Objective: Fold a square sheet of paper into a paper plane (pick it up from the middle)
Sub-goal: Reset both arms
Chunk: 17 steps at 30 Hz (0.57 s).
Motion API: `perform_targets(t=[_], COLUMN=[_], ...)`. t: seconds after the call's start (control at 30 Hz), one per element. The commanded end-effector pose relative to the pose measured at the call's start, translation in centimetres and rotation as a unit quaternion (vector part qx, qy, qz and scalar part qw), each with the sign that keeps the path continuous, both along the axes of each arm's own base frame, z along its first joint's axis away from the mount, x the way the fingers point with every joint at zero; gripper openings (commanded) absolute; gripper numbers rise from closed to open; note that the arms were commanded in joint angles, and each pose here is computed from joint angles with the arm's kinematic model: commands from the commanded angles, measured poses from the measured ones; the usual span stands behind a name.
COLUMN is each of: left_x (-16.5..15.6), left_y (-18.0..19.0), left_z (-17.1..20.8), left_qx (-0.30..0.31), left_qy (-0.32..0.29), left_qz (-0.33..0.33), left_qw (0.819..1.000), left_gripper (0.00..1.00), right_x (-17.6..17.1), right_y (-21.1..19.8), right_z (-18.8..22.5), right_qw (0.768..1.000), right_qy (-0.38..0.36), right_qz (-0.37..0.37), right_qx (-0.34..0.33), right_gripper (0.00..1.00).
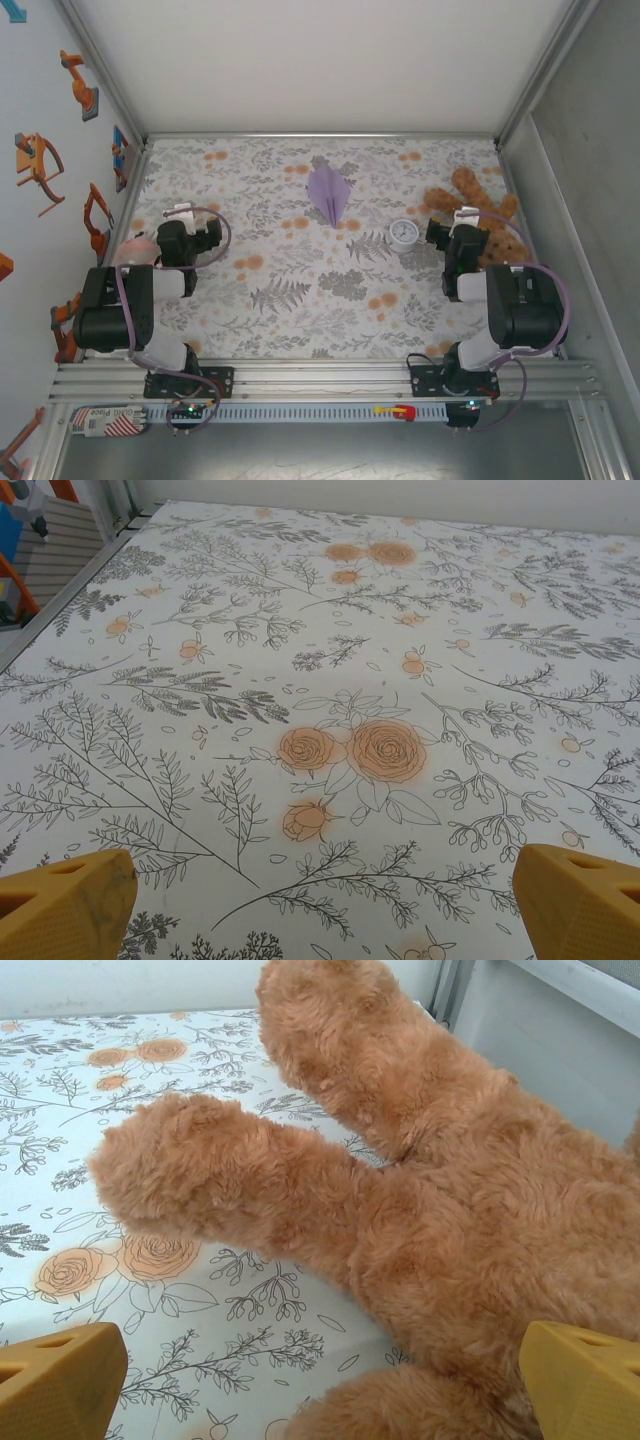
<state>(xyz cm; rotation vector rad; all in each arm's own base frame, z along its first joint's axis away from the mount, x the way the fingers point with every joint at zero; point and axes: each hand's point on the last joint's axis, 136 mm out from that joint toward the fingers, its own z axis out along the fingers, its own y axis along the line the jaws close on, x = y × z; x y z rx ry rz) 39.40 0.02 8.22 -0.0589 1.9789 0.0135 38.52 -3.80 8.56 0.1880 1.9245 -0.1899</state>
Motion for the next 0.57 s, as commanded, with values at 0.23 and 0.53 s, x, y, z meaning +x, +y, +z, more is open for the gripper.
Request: perform_targets(t=[0.23,0.53], left_x=[0.25,0.28], left_y=[-0.02,0.04], left_z=[0.10,-0.02], left_qx=[0.008,0.005], left_qy=[0.002,0.005], left_qz=[-0.002,-0.003], left_qw=[1.000,1.000], left_gripper=[0.96,0.96], right_x=[0.31,0.24], right_y=[-0.38,-0.31], right_z=[0.52,0.52], right_qw=[1.000,1.000], right_qy=[-0.009,-0.009], right_qz=[-0.010,-0.008], right_qx=[0.006,0.005], right_gripper=[0.99,0.99])
